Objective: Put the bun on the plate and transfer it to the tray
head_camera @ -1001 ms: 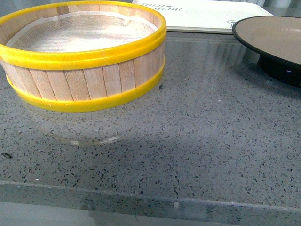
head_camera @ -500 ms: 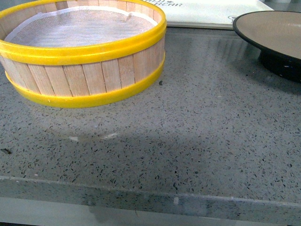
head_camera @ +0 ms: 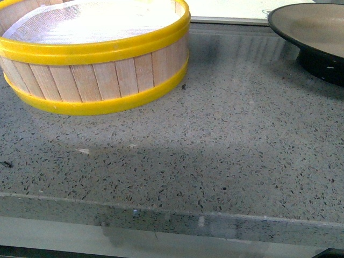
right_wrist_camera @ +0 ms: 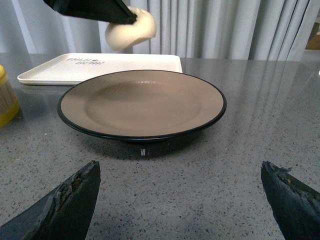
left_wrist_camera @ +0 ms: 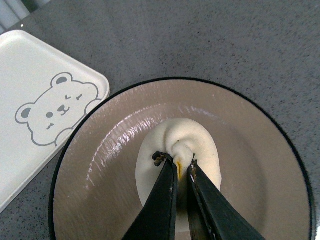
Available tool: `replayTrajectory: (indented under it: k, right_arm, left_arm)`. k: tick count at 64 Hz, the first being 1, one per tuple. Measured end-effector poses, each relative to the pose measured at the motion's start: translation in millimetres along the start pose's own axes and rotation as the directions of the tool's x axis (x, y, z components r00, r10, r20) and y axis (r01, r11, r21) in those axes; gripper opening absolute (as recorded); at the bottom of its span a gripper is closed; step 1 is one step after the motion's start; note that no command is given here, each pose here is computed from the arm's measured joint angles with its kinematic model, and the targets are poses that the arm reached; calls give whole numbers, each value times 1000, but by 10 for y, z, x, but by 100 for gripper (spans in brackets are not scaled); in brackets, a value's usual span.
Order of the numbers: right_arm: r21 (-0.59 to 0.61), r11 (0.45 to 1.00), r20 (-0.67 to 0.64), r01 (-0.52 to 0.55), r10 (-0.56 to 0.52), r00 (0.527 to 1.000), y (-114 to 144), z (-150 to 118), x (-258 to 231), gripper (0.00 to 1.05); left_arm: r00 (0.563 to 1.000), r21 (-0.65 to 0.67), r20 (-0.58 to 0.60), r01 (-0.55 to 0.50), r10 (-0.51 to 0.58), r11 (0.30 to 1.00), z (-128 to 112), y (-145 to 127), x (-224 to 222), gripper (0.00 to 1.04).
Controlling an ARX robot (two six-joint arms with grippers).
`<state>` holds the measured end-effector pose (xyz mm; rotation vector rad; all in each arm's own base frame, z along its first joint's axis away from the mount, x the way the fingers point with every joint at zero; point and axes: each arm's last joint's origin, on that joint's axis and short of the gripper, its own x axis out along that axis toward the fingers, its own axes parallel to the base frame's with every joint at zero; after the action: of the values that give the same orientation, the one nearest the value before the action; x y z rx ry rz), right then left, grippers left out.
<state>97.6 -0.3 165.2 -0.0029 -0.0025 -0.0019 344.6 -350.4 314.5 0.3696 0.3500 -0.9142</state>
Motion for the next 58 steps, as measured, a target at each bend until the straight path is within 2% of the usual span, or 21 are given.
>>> replayTrajectory:
  k: [27, 58]
  right_arm:
    - [0, 1000, 0, 0, 0, 1000, 0, 0, 0, 96]
    - [0, 1000, 0, 0, 0, 1000, 0, 0, 0, 96]
  left_arm:
    - [993, 88, -82, -74, 81, 993, -253, -22, 328, 4]
    - [995, 48, -99, 16, -11, 999, -286, -173, 342, 4]
